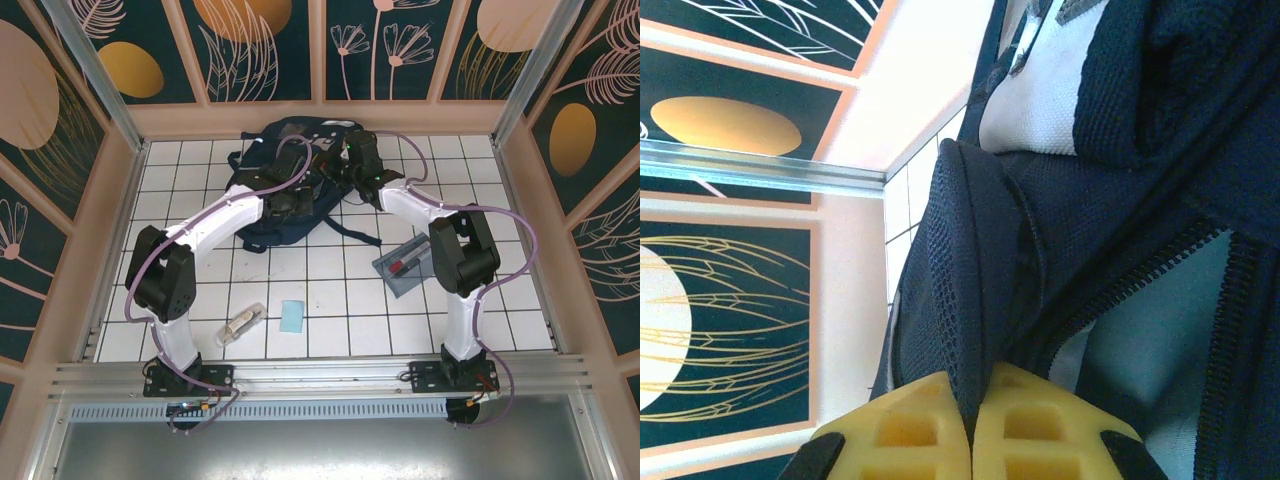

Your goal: Pack the student bag

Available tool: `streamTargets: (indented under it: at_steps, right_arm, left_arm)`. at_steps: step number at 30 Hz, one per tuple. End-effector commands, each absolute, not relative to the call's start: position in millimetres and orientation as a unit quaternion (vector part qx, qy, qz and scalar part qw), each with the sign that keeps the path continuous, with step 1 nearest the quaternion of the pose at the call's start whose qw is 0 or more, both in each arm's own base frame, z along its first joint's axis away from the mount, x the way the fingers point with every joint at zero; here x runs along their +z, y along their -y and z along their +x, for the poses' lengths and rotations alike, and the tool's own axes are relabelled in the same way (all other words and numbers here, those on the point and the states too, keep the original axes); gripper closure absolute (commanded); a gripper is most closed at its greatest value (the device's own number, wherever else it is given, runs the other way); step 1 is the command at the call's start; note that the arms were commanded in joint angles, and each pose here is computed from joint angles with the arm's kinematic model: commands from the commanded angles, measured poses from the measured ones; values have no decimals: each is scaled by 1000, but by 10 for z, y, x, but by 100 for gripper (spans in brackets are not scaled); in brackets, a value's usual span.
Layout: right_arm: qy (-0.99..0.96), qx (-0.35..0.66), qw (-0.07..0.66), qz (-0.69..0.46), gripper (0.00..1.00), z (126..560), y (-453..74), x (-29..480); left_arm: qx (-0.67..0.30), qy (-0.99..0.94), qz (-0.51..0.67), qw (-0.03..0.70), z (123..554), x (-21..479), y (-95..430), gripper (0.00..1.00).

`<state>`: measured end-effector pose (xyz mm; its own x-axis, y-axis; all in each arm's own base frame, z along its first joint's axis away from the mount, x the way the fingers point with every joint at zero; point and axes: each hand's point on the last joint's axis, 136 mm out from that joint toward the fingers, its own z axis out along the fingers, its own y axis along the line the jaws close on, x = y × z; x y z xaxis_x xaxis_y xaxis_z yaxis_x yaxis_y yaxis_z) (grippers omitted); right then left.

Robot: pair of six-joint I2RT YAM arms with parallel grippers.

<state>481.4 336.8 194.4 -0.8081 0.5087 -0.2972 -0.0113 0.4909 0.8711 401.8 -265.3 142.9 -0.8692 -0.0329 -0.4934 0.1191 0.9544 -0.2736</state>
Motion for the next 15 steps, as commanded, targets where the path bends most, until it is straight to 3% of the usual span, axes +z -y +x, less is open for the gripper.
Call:
streamTargets:
  at_steps: [1, 9, 15]
  right_arm:
    - [-781, 528, 316, 104, 100, 4737, -3478, 2542]
    - [-808, 491, 313, 90, 100, 4744, -3351, 2206]
    - [-813, 487, 309, 81, 100, 4728, -3227, 2123]
  left_arm:
    - [-172, -929, 23, 326, 4366, 1778, 2712, 100]
    - [-227, -925, 29, 303, 4299, 1924, 2575, 100]
    - [-137, -943, 62, 296, 4256, 1716, 2237, 100]
